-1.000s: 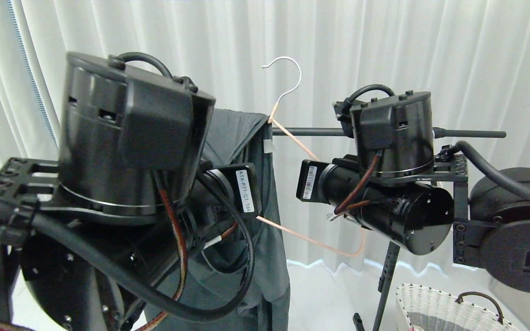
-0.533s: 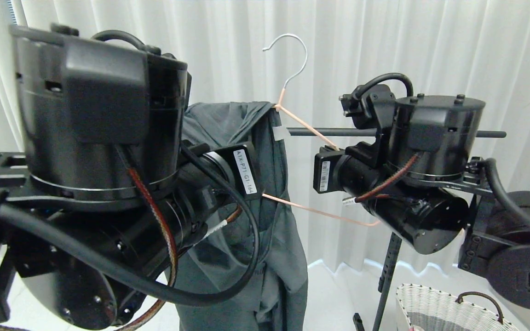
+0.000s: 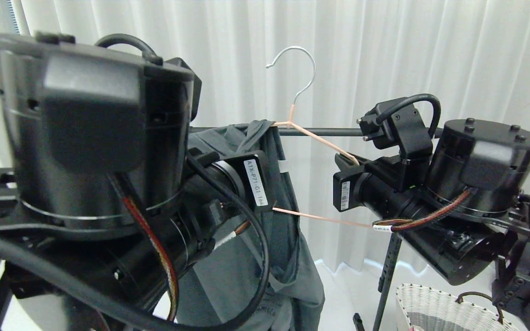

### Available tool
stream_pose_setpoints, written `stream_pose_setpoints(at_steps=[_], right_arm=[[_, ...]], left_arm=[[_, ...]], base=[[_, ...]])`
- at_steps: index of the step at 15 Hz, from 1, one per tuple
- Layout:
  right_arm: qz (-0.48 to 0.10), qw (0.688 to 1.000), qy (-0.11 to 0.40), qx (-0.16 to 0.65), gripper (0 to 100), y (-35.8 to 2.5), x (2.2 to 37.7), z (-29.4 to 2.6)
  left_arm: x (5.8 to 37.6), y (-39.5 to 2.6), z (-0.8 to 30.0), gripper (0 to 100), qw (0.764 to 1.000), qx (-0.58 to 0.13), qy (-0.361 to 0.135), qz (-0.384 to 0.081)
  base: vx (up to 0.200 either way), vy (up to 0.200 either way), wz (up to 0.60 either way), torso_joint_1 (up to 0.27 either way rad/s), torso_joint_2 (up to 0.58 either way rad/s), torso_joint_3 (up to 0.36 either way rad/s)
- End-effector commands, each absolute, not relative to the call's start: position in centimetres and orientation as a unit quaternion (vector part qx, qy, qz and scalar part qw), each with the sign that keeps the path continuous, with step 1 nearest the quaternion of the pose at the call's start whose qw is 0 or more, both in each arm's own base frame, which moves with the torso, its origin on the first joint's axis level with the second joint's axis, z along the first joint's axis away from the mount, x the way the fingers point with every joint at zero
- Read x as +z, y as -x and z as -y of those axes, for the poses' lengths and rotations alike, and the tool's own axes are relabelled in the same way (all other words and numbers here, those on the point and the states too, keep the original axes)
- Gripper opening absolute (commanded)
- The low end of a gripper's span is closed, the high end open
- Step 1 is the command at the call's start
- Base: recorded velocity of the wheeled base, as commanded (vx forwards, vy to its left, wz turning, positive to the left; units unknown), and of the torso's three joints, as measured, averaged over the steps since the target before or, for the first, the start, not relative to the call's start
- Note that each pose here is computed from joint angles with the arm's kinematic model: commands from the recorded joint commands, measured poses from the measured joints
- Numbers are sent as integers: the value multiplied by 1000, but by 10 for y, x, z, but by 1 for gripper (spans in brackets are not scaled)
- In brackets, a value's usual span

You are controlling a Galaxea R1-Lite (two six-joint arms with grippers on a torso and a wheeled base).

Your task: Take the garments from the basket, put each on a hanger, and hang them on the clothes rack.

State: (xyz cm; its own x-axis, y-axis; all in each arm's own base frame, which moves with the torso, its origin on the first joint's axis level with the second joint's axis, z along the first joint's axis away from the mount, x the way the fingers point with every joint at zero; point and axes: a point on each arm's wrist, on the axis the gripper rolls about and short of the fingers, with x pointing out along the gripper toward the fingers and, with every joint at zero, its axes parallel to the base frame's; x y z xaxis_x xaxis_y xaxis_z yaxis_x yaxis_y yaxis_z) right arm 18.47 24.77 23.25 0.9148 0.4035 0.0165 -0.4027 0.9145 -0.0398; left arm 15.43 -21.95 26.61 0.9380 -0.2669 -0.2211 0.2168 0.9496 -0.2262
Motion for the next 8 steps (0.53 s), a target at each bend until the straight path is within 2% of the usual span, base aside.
stream_pose_setpoints(at_steps=[1,5,8], right_arm=[[12,977,20,212,0,-182,230,-250],[12,968,16,251,0,-165,225,-270],[13,966,11,256,0,-167,219,-282]], left_arm=[[256,-146,224,0,977,-138,85,-138],[249,-139,237,0,972,-167,73,-150],[250,-138,239,0,969,-180,77,-151]], base=[[0,0,0,0,0,0],[0,0,0,0,0,0],[0,0,0,0,0,0]])
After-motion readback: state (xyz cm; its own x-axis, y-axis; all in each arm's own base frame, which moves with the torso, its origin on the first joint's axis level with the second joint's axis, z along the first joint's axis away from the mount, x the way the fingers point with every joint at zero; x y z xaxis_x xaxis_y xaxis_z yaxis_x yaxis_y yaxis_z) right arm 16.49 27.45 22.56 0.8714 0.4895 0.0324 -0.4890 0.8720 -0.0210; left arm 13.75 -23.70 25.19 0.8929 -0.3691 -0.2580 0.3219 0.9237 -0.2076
